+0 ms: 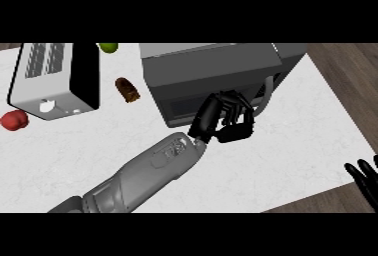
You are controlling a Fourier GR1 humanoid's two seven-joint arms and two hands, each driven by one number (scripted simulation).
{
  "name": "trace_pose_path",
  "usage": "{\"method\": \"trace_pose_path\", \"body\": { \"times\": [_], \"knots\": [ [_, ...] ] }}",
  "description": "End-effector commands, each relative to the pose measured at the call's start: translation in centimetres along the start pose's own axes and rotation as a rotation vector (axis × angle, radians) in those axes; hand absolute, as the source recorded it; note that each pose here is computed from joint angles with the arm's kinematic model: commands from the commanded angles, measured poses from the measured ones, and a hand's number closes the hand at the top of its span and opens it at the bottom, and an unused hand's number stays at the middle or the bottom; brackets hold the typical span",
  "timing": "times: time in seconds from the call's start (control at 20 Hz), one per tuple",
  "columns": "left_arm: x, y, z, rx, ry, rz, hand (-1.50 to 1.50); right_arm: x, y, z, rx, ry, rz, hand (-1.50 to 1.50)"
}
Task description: Pick up the milk, place it into the microwave and close the microwave
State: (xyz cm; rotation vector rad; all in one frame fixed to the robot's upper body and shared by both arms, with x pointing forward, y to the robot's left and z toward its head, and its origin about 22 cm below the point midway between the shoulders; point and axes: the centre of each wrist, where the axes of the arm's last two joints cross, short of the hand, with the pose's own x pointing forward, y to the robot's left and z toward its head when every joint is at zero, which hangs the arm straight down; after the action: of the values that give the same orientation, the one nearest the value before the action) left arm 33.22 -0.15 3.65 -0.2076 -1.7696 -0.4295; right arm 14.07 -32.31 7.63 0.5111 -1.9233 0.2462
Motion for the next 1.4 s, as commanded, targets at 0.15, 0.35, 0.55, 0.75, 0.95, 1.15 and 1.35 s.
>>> {"method": "trace_pose_path", "body": {
  "times": [0.15,0.35,0.55,0.75,0.95,1.15,1.35],
  "knots": [
    [0.9,1.5,-2.3,0.068,0.000,0.057,1.50,1.0,-0.4,-0.8,0.017,-0.022,0.005,-1.50],
    [0.3,1.9,-2.2,0.080,0.016,0.096,1.50,1.3,-0.5,-1.2,0.010,-0.043,-0.011,-1.50],
    [0.4,2.2,-2.5,0.131,0.043,0.130,1.50,1.6,-0.3,-1.4,0.029,-0.053,-0.028,-1.50],
    [-0.5,2.4,-2.2,0.157,0.027,0.109,1.50,1.9,-0.3,-1.5,0.033,-0.052,-0.026,-1.50],
    [-0.2,2.3,-2.2,0.191,-0.015,0.124,1.50,2.1,0.1,-2.0,0.092,-0.051,-0.042,-1.50],
    [-0.3,2.4,-2.2,0.206,-0.028,0.133,1.50,2.6,0.2,-2.2,0.112,-0.072,-0.053,-1.50],
    [-0.5,2.5,-2.2,0.225,-0.038,0.128,1.50,2.9,0.4,-2.3,0.152,-0.058,-0.061,-1.50]
  ]
}}
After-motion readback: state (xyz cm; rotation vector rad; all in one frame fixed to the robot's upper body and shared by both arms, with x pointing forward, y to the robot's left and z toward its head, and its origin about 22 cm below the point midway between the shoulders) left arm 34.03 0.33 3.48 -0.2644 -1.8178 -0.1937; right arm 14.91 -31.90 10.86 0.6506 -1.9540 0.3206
